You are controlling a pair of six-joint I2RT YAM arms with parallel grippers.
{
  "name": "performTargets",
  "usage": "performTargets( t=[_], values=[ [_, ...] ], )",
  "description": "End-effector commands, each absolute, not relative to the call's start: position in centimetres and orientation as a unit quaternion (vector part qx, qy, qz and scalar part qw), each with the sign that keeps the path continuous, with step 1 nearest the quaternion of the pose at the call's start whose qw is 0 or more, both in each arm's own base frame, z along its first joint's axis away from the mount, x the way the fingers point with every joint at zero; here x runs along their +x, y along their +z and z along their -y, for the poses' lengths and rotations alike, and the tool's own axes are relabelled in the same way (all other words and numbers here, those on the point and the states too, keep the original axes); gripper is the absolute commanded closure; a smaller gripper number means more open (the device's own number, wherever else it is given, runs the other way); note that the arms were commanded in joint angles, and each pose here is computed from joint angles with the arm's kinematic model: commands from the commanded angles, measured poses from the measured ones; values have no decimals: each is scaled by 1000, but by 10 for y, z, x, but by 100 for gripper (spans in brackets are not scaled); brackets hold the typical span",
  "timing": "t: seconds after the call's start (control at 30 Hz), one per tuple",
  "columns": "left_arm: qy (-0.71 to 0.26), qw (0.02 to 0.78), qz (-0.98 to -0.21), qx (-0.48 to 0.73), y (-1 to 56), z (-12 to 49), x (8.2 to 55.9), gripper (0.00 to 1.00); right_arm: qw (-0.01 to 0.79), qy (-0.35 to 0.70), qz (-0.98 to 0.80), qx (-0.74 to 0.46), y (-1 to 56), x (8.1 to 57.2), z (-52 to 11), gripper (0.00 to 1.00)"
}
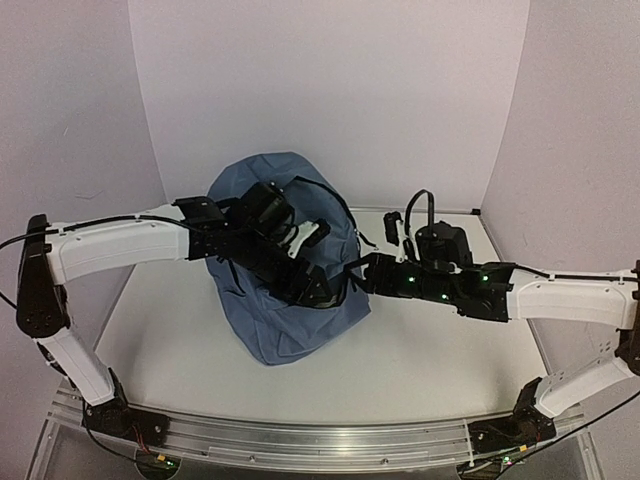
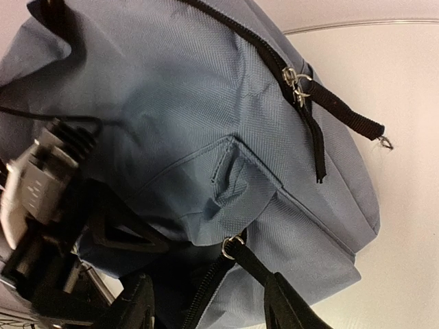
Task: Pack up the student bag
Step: Place the stationery in the student bag, then adjust the student bag at the center of the board.
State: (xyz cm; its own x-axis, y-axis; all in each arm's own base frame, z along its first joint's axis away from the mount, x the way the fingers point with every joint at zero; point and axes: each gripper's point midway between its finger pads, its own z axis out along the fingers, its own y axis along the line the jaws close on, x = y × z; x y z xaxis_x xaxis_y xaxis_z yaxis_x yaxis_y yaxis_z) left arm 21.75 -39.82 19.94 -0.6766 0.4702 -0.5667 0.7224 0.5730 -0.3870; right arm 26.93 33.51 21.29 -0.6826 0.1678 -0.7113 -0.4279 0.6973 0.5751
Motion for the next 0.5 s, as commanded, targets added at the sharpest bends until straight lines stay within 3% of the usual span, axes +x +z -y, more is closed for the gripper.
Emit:
performTargets(
  t=[0.0,0.17,0.47],
  values=[
    [-324,266,-845,333,271,386,217,15,396,423,-806,-120,223,263,-338,40],
    [-287,322,-847,312,320,361,228,11,381,482,-772,-161,227,257,-341,34],
    [-120,425,-845,300,369,300,263,5,377,525,-735,-204,224,266,-334,35]
  ],
)
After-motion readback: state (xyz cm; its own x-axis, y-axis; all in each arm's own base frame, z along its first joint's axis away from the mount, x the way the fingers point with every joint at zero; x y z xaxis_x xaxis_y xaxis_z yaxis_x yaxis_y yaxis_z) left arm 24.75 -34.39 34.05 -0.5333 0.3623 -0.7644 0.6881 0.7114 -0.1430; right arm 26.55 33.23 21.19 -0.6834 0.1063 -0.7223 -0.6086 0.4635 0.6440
